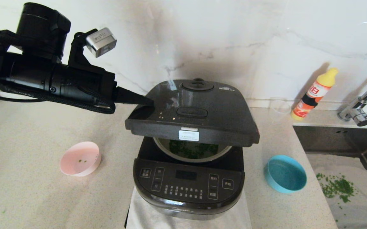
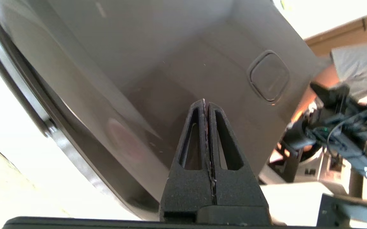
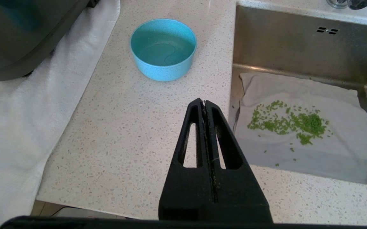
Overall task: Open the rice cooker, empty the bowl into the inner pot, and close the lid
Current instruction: Close the rice cooker
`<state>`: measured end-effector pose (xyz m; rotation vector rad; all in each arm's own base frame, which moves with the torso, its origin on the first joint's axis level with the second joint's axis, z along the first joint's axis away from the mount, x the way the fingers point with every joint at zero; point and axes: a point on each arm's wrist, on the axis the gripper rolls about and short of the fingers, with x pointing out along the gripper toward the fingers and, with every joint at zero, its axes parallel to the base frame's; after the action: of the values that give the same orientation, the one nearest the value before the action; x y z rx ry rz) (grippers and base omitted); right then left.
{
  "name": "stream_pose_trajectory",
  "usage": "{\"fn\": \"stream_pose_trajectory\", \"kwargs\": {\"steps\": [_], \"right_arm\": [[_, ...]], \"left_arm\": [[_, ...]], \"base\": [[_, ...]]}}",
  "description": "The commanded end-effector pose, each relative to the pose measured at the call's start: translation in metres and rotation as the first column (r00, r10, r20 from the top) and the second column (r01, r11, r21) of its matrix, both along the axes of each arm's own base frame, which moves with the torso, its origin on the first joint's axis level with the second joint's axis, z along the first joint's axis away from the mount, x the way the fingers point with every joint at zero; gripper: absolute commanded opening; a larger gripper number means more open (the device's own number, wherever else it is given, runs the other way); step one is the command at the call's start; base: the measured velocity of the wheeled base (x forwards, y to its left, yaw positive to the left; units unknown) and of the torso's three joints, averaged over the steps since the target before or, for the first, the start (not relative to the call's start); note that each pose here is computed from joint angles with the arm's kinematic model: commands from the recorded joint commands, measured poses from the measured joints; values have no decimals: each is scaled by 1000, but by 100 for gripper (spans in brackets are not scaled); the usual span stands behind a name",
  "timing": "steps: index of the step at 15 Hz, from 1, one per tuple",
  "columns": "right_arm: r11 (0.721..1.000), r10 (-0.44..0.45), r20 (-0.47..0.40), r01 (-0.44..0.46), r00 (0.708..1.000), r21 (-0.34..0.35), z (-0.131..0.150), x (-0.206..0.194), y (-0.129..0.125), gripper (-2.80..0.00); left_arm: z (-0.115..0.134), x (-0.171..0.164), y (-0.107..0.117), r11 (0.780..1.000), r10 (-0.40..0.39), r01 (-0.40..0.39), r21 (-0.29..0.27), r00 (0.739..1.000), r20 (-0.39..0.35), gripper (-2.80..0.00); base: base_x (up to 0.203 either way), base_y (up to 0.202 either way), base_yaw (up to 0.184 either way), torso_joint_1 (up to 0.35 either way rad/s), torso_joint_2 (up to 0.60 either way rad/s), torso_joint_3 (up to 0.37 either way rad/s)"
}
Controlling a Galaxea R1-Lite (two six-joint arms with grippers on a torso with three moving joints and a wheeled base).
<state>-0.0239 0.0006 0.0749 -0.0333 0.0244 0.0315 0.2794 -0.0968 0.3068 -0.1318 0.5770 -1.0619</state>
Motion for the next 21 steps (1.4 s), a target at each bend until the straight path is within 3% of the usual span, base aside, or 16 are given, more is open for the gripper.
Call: {"fn": "stream_pose_trajectory", "kwargs": {"steps": [1,11,21], "right_arm": [[1000,1,0,-1,1000,-1,0,0,0,-280],[1000,1,0,-1,1000,0,0,0,0,-280],[1000,1,0,-1,1000,0,0,0,0,-280]], "left_arm": [[-13,-2,-3,1000,-14,15,13,999,-45,-280],[-56,-1,-7,997,-23,35,68,984,-177,-280],[-86,8,-9,993,9,20,116,971,-240,-280]], "base": [[0,0,0,0,0,0],[0,0,0,0,0,0],[0,0,0,0,0,0]]}}
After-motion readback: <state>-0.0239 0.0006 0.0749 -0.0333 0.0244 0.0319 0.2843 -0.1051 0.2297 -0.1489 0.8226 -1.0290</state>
